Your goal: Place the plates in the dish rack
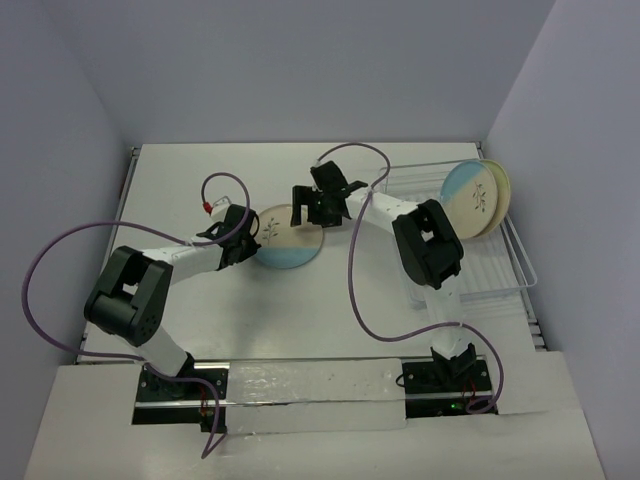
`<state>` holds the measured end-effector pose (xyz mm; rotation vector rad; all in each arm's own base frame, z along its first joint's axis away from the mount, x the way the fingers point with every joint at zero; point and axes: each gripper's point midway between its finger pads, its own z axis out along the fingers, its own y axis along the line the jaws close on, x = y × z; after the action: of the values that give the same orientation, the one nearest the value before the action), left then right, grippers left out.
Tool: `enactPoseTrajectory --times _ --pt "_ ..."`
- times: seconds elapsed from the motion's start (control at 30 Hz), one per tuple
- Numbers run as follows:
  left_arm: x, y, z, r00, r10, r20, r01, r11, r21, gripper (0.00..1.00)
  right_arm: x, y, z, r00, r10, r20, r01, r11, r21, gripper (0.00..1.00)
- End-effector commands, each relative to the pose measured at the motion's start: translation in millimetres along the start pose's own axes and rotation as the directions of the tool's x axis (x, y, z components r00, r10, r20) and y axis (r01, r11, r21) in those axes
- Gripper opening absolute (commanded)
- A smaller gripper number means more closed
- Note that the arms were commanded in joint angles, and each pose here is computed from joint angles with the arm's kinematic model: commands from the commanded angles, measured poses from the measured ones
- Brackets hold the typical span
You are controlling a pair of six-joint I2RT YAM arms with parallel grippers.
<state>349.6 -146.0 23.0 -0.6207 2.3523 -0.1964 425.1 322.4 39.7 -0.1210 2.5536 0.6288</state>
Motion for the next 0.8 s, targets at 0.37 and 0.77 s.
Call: enactPoseTrajectory --times 0.37,0.77 --pt "24 9 3 0.995 0.058 -0.077 -0.060 0.998 -0.019 0.00 8 72 -40 0.992 -0.127 -0.013 0.117 0.943 -0.311 0.91" --pt "28 4 6 0.994 0.061 -0.091 -0.061 0.998 -0.001 0.00 -8 117 -80 0.991 -0.128 0.049 0.135 0.851 -0.507 0.65"
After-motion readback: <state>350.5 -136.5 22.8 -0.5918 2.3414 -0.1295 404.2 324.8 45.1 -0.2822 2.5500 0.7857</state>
